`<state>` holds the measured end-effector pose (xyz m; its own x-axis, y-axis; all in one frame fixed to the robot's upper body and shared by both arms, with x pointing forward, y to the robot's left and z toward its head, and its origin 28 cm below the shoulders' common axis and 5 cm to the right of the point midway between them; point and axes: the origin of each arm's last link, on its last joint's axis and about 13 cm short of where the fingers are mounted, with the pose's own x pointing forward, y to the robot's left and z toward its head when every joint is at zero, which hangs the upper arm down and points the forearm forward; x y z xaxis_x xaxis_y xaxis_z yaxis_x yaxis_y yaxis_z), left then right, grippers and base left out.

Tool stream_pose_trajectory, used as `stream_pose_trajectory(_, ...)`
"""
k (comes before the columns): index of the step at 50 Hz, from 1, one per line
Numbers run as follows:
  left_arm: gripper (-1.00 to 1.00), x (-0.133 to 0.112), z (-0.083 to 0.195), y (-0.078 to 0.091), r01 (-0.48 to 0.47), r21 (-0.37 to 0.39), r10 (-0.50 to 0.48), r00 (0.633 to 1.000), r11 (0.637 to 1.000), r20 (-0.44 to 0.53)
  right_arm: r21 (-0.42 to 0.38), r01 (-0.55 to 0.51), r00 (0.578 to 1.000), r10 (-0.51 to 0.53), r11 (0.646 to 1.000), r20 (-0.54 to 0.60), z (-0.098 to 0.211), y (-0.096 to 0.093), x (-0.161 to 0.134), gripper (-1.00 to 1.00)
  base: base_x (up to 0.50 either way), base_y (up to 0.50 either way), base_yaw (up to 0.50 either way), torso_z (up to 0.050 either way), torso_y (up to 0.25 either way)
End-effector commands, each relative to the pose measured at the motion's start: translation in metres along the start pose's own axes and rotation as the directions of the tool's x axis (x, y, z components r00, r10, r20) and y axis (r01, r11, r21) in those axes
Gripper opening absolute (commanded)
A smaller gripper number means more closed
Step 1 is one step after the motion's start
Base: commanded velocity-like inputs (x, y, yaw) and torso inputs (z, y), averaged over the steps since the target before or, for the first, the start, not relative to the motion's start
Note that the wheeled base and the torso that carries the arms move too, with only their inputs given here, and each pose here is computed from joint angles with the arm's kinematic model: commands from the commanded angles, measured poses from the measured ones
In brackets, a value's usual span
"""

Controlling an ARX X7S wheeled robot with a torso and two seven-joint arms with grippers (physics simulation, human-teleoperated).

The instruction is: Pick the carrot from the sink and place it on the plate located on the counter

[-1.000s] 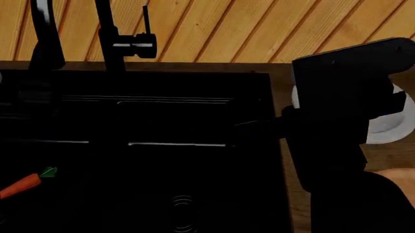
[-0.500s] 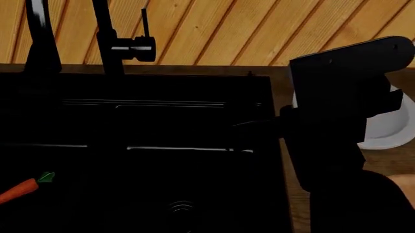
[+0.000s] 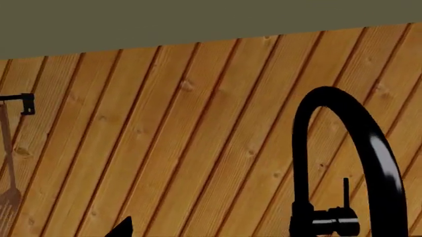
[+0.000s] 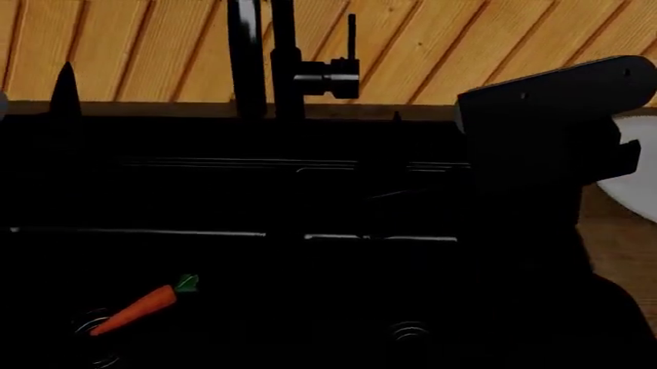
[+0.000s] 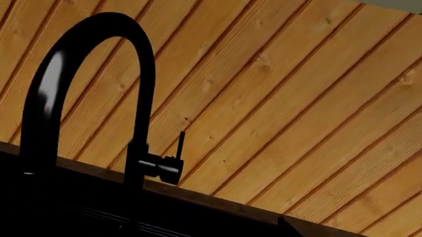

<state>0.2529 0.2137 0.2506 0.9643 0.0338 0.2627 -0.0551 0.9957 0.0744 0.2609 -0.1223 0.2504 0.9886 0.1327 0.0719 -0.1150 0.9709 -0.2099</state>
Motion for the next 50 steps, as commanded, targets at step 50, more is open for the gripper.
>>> stream_pose_trajectory(50, 1.00, 0.014, 0.008, -0.009, 0.066, 0.058, -0.063, 0.996, 0.996, -0.056, 0.002, 0.040, 0.999, -0.040, 0.999, -0.017, 0.002, -0.005, -0.003, 1.00, 0.00, 0.13, 0.00, 0.000, 0.000)
